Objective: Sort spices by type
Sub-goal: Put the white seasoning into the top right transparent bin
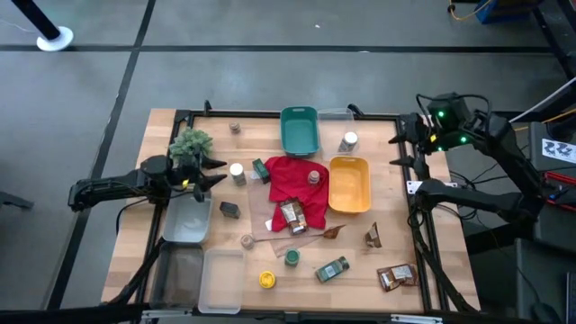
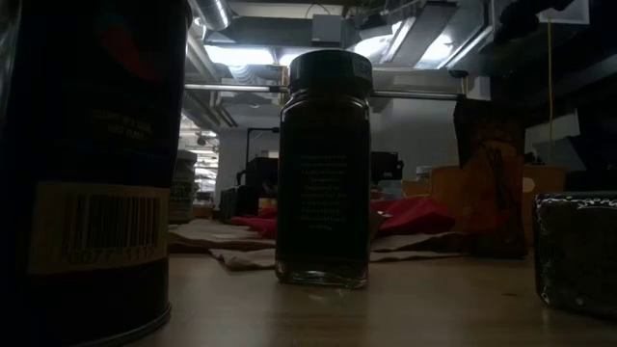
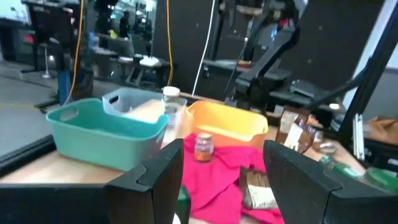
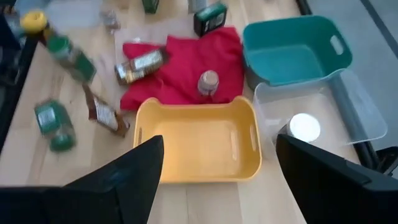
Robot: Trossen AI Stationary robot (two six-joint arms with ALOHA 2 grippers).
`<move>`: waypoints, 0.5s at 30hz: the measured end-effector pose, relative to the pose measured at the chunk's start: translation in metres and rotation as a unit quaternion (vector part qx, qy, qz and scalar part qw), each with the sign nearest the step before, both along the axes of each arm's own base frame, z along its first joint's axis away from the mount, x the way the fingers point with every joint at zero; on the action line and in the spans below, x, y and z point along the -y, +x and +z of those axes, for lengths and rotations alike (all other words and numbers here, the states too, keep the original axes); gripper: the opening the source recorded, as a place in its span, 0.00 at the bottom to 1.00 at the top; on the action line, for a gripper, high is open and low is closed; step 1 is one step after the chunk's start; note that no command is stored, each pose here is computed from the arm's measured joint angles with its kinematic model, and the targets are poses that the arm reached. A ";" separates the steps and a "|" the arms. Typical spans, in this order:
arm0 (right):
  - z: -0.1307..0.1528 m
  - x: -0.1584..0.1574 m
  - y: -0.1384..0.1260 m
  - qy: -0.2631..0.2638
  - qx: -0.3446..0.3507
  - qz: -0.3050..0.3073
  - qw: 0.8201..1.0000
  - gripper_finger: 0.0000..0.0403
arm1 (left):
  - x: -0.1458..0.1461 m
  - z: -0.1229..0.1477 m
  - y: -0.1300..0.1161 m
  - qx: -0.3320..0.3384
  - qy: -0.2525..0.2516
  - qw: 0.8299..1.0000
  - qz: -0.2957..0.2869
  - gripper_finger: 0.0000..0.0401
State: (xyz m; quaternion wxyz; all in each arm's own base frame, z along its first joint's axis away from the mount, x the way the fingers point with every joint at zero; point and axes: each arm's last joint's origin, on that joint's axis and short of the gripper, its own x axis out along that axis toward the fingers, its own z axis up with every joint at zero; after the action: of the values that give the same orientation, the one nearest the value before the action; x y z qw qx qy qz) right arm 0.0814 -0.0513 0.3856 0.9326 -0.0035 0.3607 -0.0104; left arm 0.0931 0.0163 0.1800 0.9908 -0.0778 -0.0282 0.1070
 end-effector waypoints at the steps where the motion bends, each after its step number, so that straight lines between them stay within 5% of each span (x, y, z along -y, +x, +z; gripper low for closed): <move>1: -0.004 -0.002 -0.001 -0.002 0.002 0.021 1.000 0.77 | 0.000 0.001 0.000 0.004 0.000 1.000 0.000 0.51; 5: -0.020 -0.010 -0.007 0.008 0.026 0.080 0.996 0.77 | 0.000 0.006 0.000 0.031 -0.010 0.999 0.000 0.51; 15: -0.046 -0.023 -0.021 -0.011 0.060 0.085 0.995 0.77 | -0.002 0.001 -0.001 0.014 -0.053 0.998 0.036 0.51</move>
State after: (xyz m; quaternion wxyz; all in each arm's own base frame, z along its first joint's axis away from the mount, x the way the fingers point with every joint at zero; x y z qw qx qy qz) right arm 0.0605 -0.0285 0.3392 0.9501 -0.0439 0.3021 0.0645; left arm 0.0924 0.0184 0.1805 0.9803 -0.1308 -0.0391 0.1428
